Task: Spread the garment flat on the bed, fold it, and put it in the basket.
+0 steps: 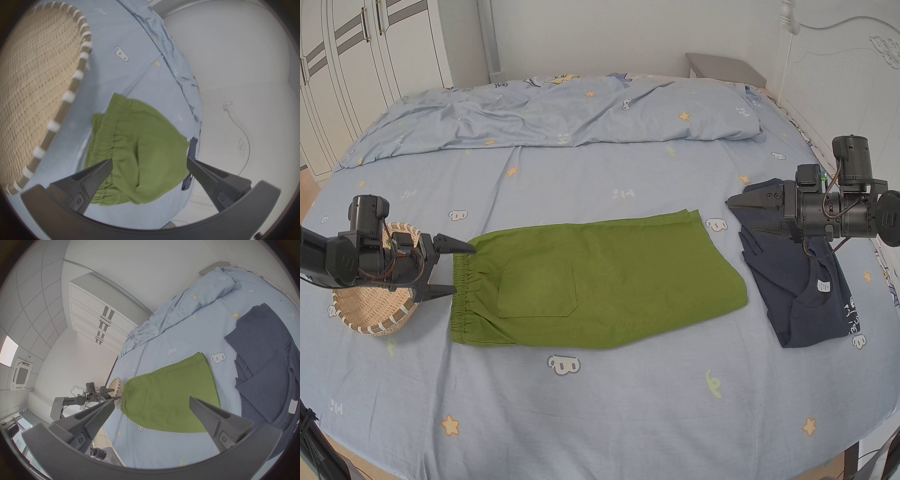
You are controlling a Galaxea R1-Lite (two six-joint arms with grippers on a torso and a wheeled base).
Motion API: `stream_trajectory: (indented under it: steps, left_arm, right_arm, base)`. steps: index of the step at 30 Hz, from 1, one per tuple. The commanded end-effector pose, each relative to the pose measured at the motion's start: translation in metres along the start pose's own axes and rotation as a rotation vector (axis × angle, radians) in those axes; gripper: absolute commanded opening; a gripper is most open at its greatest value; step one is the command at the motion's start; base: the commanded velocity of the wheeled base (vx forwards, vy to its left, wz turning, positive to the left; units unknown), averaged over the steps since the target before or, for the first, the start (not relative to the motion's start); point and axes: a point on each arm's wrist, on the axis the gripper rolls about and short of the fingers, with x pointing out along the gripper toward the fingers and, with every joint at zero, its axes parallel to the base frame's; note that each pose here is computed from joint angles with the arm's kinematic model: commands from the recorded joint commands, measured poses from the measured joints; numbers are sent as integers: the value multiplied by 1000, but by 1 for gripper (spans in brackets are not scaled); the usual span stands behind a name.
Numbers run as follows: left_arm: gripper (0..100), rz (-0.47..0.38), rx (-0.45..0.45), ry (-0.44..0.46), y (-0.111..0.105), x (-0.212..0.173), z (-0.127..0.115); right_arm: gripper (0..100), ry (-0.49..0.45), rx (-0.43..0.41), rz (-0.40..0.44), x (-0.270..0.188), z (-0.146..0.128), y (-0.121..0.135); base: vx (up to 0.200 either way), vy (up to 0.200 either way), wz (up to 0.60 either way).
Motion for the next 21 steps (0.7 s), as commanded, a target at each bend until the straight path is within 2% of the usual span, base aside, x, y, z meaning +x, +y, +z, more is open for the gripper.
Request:
stream_trajectory:
  steps: [1,3,5,14,21]
  left_arm:
    - [100,29,38,-3,23,-9,-24]
    - [100,14,69,-67,29,-12,-21]
    - [100,6,81,-82,33,-10,-22]
    - [100,31,48,-28,55,16,-22]
    - [100,35,60,-35,63,23,-21]
  right_arm:
    - [100,7,-10,9,-1,-4,5]
    - [100,14,-10,14,0,-5,6]
    - [100,14,-10,14,0,-5,6]
    - [100,19,-13,18,2,-7,6]
    - [100,15,-16,19,3,-7,6]
  base:
    - [0,0,0]
    - [0,0,0]
    - [0,0,0]
    - [0,0,0]
    - [0,0,0]
